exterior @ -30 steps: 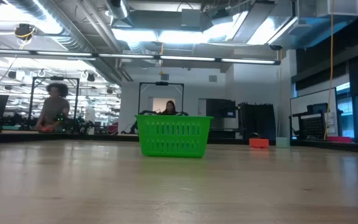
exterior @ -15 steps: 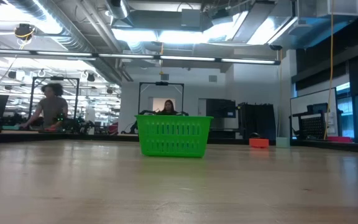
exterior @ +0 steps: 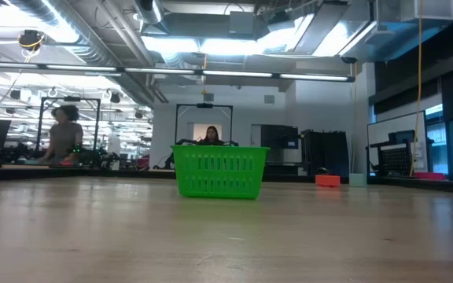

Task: Sort & place blocks by color
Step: Put the right violet block into the blue basket

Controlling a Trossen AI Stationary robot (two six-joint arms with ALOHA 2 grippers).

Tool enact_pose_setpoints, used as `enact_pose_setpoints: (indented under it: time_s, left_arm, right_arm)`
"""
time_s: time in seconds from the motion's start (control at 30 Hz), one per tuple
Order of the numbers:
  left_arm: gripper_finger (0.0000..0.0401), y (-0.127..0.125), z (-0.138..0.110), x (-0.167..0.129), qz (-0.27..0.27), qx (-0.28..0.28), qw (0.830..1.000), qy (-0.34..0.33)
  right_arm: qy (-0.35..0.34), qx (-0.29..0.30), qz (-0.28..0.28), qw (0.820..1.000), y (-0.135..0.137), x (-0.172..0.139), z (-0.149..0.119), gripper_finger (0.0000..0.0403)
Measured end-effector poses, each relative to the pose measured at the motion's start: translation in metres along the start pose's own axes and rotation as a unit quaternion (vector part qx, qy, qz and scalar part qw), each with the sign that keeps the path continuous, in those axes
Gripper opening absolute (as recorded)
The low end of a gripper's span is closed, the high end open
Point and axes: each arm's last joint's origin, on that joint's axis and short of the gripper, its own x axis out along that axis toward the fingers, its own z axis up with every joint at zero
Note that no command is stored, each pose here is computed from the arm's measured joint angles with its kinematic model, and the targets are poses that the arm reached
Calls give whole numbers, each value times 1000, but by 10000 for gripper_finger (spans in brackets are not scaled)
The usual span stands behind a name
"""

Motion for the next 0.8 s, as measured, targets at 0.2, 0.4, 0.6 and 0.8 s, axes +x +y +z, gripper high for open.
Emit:
enact_pose_setpoints:
  time_s: [0.2, 0.4, 0.6, 0.8]
  left_arm:
    - [213, 0, 0, 0, 0, -1, 1000, 0]
    - [213, 0, 0, 0, 0, -1, 1000, 0]
    - [213, 0, 0, 0, 0, -1, 1000, 0]
    - [213, 0, 0, 0, 0, -1, 1000, 0]
  right_arm:
    - [-3, 1, -9, 1000, 0, 0, 3, 194]
    - [-7, 0, -15, 1000, -1, 0, 4, 108]
    - [-8, -12, -8, 1000, -3, -3, 2, 107]
    - [-20, -62, 3, 998, -7, -15, 3, 107]
